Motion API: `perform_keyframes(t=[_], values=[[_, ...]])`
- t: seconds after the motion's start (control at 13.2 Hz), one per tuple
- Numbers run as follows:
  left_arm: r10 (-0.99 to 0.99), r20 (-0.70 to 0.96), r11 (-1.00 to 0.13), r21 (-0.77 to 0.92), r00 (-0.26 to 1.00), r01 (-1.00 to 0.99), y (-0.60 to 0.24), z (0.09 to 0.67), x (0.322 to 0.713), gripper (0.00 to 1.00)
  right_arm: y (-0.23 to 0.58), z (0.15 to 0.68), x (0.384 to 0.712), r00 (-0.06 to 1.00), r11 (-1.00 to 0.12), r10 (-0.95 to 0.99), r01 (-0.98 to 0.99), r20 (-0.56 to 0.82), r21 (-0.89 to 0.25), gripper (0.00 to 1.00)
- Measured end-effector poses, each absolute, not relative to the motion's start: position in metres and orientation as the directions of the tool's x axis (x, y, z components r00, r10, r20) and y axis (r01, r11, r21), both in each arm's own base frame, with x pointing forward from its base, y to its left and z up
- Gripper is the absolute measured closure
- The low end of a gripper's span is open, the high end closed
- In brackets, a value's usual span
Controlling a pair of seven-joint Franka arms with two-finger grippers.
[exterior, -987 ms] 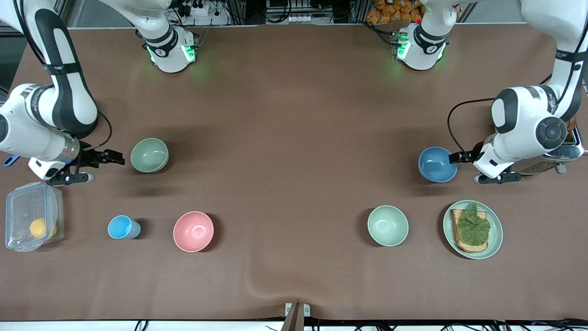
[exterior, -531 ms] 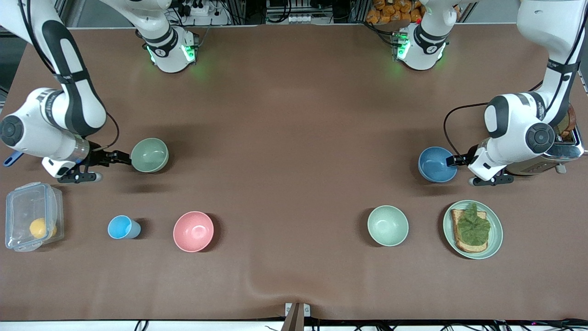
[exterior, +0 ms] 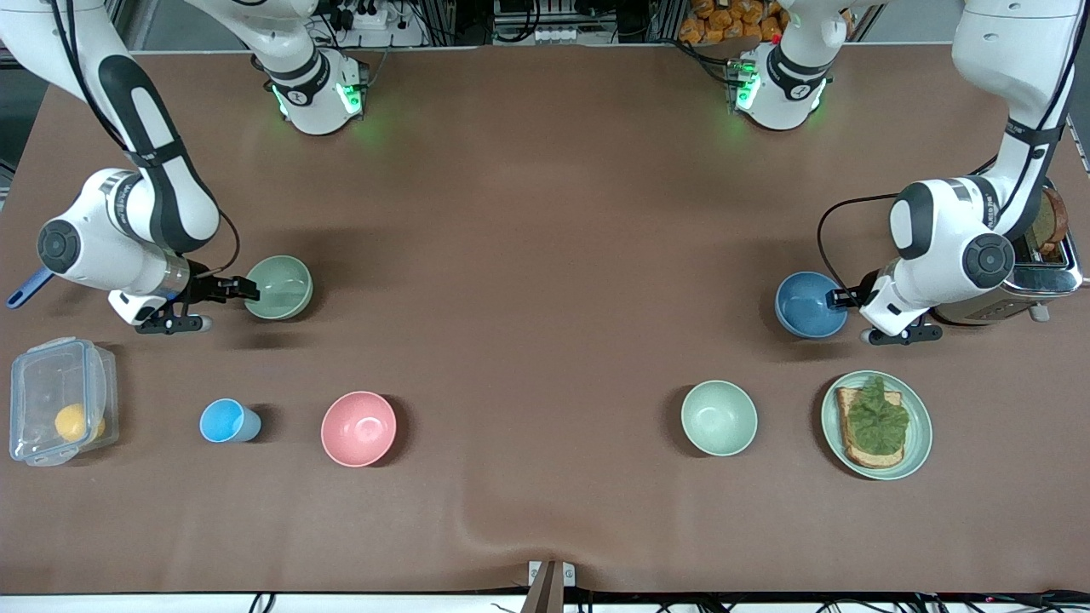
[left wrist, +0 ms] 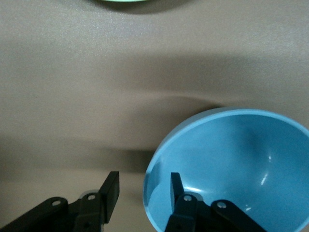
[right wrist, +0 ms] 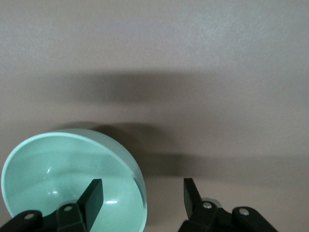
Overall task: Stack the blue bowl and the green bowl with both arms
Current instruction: 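Grasp the green bowl with the right gripper while the left gripper grasps the blue bowl, then move the green bowl inward with the right gripper while the left gripper carries blue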
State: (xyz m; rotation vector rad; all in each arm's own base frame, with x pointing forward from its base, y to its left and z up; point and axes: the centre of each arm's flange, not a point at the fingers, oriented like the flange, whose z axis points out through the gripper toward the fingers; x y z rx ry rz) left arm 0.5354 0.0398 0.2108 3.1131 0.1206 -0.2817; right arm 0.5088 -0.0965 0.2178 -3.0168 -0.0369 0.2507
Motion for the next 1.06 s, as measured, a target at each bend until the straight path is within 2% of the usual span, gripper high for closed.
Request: perform_keyframes(t=[0.08,0.15,0.3,0.61,1.06], values=[[0.076,-0.180,-0.997,0.006,0.981,0.078,0.040,0.211,0.535,0.59,-0.096,0.215,0.506,0.985,-0.993,0.033,0.014,-0.168,-0.116,0.30],[0.076,-0.180,-0.997,0.006,0.981,0.078,0.040,0.211,0.535,0.71,-0.096,0.212,0.503,0.985,-0.993,0.033,0.013,-0.168,-0.116,0.30],[0.075,-0.177,-0.997,0.007,0.981,0.078,0.039,0.211,0.536,0.93,-0.093,0.208,0.499,0.987,-0.994,0.034,0.016,-0.159,-0.112,0.48],[0.072,-0.167,-0.997,0.008,0.983,0.075,0.038,0.218,0.538,0.95,-0.088,0.205,0.497,0.987,-0.993,0.041,0.023,-0.155,-0.113,0.94],[0.074,-0.156,-0.997,0.007,0.985,0.076,0.040,0.241,0.554,0.95,-0.060,0.206,0.501,0.988,-0.986,0.020,-0.006,-0.153,-0.167,0.96]])
